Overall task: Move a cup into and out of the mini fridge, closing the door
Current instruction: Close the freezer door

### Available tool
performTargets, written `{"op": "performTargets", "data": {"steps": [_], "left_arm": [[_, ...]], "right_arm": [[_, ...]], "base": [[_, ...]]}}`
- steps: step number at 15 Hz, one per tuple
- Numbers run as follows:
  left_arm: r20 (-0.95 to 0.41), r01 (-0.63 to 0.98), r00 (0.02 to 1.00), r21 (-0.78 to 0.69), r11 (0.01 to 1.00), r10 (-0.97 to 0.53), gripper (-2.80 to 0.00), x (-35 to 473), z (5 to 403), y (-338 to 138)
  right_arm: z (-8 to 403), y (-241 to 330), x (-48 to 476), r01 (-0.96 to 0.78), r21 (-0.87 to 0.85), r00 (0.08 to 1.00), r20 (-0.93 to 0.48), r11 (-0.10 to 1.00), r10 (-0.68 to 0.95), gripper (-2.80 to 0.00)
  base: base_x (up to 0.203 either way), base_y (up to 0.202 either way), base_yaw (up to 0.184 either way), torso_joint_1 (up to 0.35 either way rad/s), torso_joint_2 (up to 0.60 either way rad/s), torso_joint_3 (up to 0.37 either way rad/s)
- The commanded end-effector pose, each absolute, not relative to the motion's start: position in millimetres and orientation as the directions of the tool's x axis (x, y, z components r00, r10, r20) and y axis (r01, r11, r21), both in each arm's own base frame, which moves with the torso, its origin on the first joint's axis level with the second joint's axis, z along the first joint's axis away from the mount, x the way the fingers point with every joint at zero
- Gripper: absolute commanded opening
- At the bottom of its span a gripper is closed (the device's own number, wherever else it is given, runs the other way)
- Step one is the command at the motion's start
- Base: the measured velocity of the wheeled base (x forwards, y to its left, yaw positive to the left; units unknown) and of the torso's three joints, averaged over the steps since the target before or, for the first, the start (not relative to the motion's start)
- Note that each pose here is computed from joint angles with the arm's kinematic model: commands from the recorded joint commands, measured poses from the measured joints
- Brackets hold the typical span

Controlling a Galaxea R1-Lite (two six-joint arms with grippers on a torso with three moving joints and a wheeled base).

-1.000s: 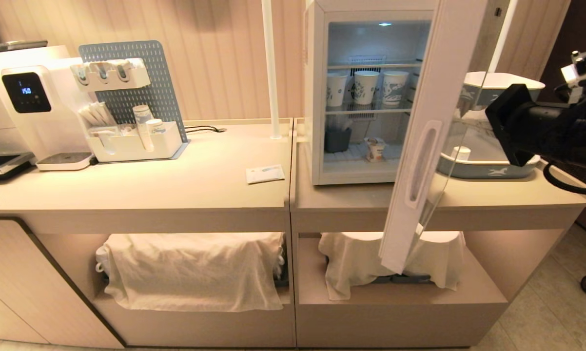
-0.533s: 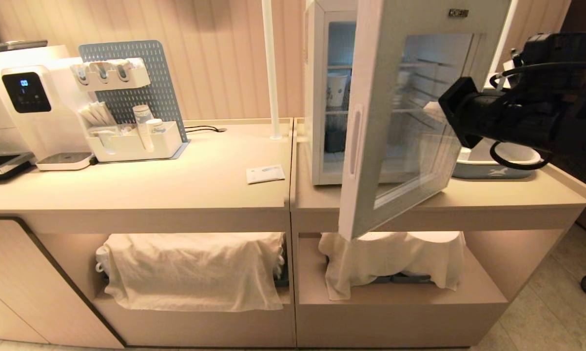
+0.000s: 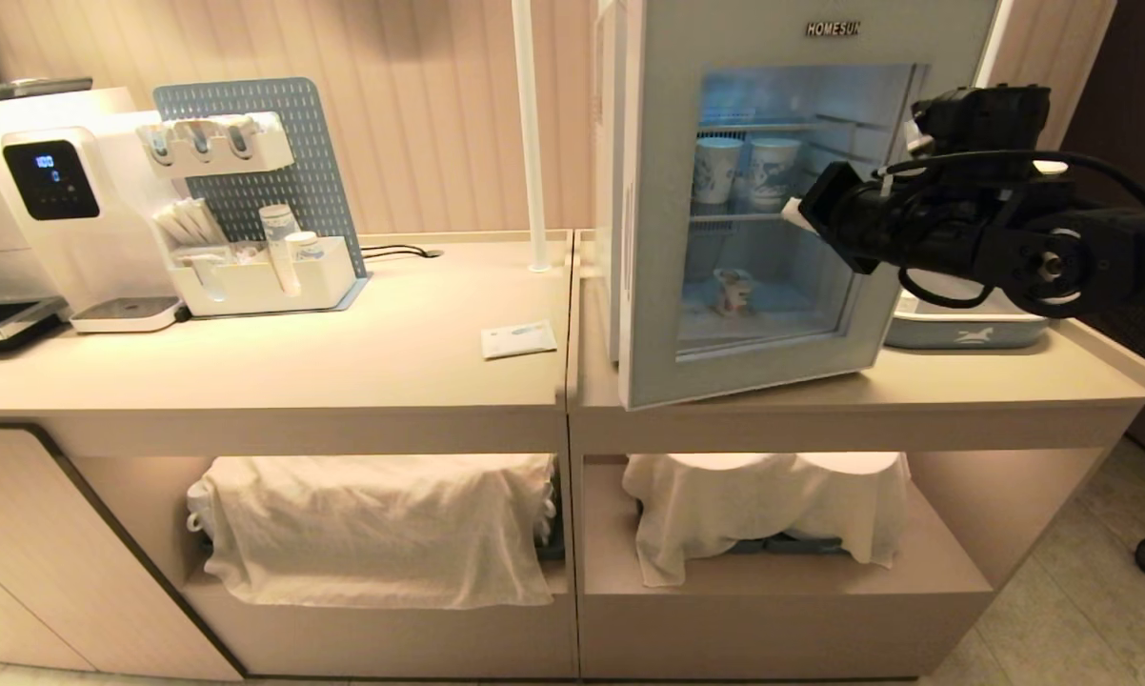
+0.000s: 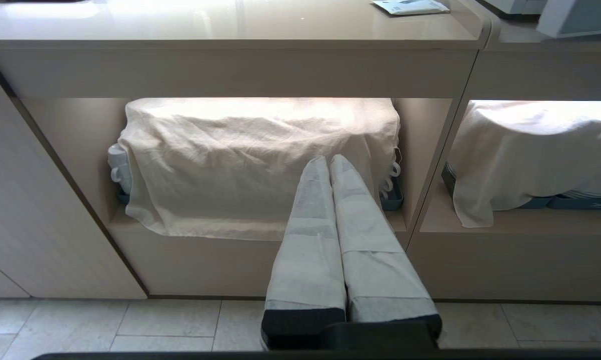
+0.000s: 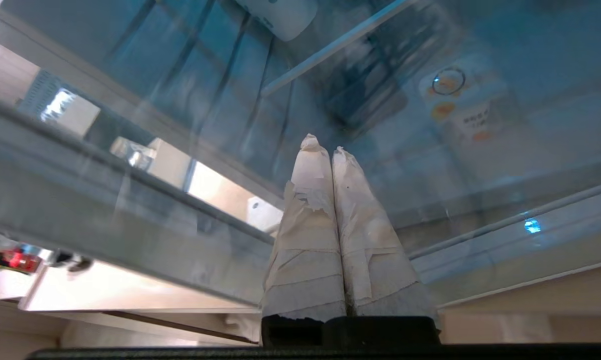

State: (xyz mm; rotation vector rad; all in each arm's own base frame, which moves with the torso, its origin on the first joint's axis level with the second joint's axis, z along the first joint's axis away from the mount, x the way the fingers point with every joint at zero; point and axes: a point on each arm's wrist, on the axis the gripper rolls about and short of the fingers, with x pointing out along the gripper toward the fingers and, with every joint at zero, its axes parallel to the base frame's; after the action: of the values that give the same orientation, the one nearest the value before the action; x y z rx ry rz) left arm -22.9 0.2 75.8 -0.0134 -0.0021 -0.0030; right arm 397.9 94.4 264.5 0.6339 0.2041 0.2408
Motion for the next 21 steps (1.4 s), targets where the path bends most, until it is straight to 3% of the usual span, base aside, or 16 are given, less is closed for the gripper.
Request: {"op": "performTargets", "data": {"steps": [1, 21], "left_arm": [[0.002, 0.003, 1.0, -0.014, 1.0, -0.003, -2.8, -22.8, 75.7, 0.2], [0.003, 0.003, 1.0, -0.014, 1.0, -0.003, -2.8, -22.9, 76.1, 0.2]], "right_arm": [[256.4, 97.1, 407.6, -0.159, 0.592, 0.95, -0.126, 0.79, 0.286, -2.8], [231.9, 108.8, 458.2, -0.247, 0.468, 0.945, -0.077, 0.848, 0.317, -2.8]], "base": [[0.0, 0.0, 0.0, 0.0, 0.0, 0.0], [0.0, 0.0, 0.0, 0.0, 0.0, 0.0]]}}
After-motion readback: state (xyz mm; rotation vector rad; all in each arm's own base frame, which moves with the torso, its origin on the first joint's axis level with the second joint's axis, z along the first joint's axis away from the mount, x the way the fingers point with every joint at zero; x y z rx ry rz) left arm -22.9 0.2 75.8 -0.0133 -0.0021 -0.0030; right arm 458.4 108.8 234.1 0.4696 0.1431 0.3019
